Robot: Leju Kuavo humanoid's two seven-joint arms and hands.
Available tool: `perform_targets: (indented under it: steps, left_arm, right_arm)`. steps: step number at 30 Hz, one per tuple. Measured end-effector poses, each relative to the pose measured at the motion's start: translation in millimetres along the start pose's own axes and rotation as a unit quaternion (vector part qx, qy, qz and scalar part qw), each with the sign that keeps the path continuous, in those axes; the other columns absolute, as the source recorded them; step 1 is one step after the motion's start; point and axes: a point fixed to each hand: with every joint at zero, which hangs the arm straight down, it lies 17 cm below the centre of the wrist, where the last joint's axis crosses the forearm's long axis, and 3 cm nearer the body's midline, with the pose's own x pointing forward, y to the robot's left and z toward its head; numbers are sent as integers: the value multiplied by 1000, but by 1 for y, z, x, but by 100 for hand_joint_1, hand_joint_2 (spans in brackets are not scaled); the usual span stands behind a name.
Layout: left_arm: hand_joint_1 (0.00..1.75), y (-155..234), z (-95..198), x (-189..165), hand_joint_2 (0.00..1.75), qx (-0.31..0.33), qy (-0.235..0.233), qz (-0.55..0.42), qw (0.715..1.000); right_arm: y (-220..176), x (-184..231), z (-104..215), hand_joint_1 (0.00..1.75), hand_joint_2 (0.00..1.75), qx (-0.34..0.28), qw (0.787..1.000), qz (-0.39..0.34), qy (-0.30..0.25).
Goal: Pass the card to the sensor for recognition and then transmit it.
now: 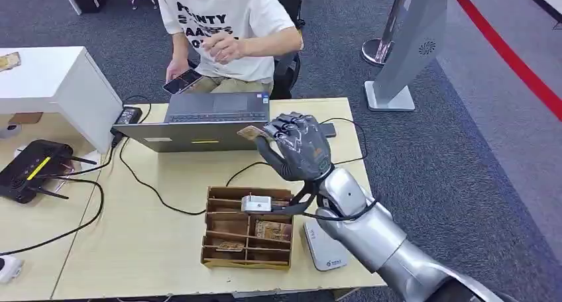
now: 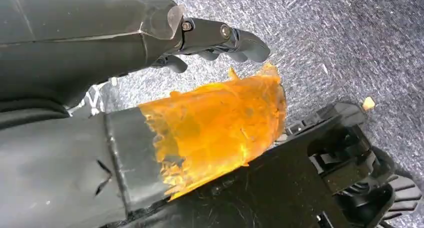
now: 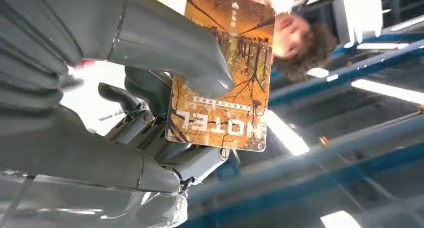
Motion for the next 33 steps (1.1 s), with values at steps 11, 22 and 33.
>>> perform_targets:
  steps: [11,22,33]
  left_arm:
    - [0,-2,-2,-11,0,10,1,41,999]
    - [0,-2,-4,-25,0,17,5,67,998]
    - [0,-4,-5,-34,0,23,-2,86,996]
  right_arm:
    - [-12,17,21,175,175,-3,871,-478,111]
    - [-28,-16,65,175,175,-36,755,-636,152]
    - [-20,-52,126,175,175,-33,793,-573,205]
